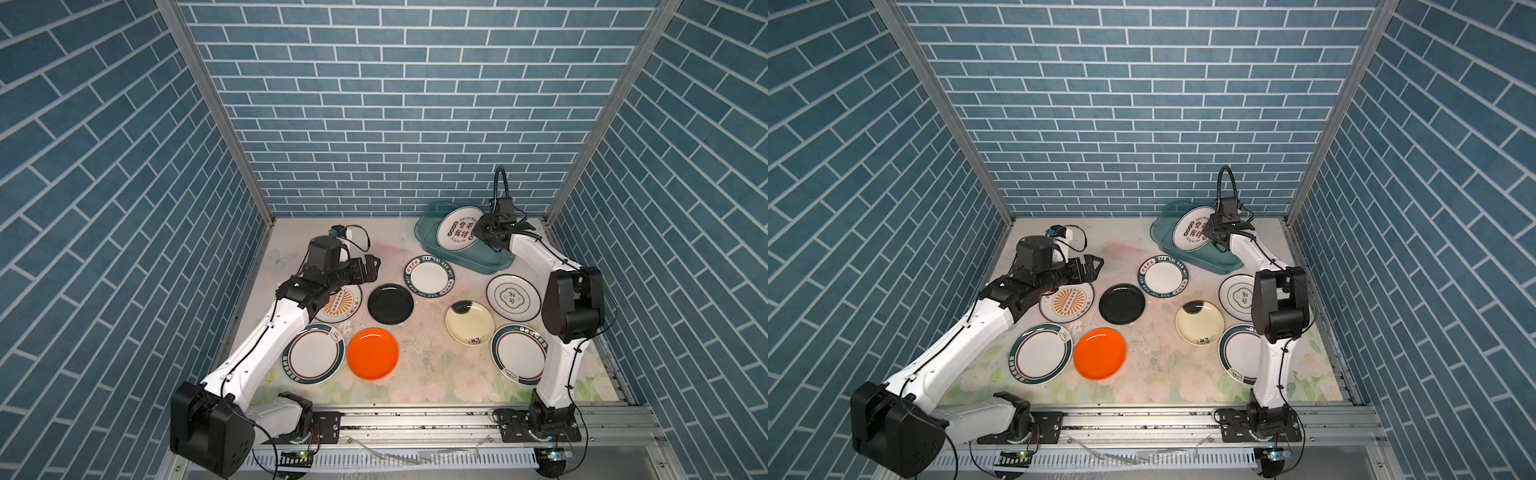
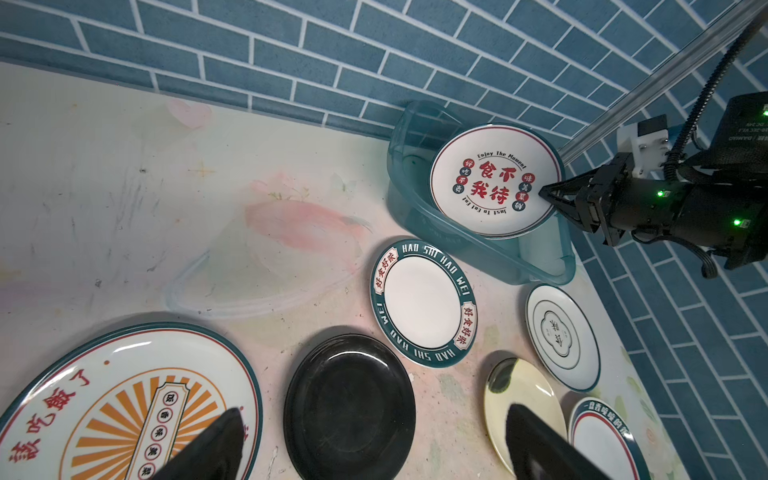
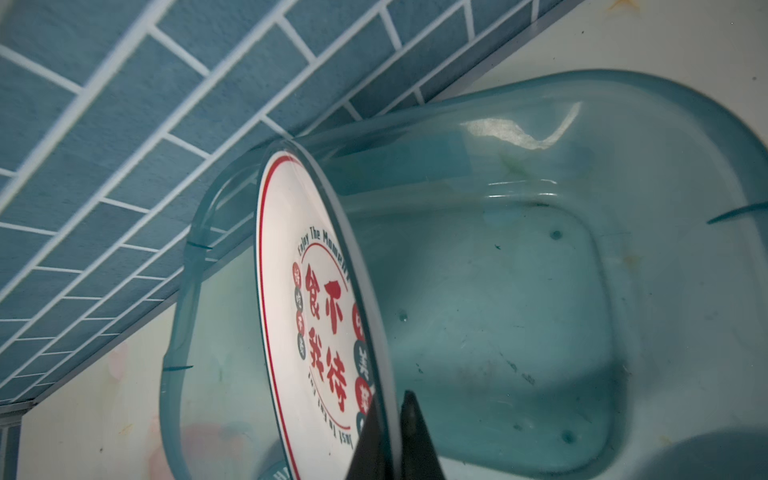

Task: Place the plates into the plastic bin on the countertop
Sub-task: 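Lower the plate into the teal bin with the right gripper and release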

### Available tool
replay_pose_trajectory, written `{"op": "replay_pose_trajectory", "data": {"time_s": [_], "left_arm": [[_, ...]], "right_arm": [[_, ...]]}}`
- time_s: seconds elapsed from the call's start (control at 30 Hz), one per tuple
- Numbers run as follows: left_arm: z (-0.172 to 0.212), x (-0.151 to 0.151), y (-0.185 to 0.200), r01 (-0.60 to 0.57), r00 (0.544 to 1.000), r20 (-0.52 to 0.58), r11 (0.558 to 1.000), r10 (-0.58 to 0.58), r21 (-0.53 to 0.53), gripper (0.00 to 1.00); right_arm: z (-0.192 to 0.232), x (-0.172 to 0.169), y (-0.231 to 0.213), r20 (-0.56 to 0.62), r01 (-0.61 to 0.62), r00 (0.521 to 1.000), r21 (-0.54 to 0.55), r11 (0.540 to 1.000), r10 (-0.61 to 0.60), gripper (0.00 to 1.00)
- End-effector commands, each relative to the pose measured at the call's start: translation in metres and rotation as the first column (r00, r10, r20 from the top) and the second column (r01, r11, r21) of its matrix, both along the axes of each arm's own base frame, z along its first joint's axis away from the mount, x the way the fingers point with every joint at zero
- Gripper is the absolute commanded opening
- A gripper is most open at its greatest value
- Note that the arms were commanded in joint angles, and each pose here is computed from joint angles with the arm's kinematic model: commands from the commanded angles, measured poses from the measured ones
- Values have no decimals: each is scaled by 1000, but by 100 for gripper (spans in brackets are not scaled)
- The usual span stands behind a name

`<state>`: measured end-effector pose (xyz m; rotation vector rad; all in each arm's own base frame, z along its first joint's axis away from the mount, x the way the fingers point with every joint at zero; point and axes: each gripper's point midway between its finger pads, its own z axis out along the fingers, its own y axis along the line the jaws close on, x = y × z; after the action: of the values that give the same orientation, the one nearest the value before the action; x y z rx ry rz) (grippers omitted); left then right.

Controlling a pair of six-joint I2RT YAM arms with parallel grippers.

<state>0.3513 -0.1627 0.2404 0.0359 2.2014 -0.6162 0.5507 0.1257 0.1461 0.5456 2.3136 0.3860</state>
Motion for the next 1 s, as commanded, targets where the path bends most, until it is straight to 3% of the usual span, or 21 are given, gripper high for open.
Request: {"op": "replay_pose_trajectory", "data": {"time_s": [0.0,0.27,0.37,0.47,0.63,0.8,0.97], "left_arm": [[0,5,1,2,1000,-2,999,-2,32,100],[-8,8,-2,12,1000,-22,999,-12,36,100],[-8,8,-2,11,1000,-21,999,-10,37,100],[-9,9,-2,10,1000,-23,999,-9,38,100],[-10,9,-2,5,1000,-28,999,-4,32,100],[-13,10,0,-14,999,-45,1000,15,25,100],[-14,11,-3,-23,998,-55,1000,22,-7,100]], "right_arm": [[6,13,9,32,4,999,50,999,-5,0],[-19,18,16,-32,-14,999,96,995,18,0],[-21,17,17,-41,-33,998,87,996,37,30],[-20,17,20,-40,-59,997,92,994,63,49],[-14,15,20,-47,-84,995,87,993,88,71],[22,4,12,-14,-115,993,53,992,116,77],[71,-29,-10,17,-118,993,23,993,118,79]]}}
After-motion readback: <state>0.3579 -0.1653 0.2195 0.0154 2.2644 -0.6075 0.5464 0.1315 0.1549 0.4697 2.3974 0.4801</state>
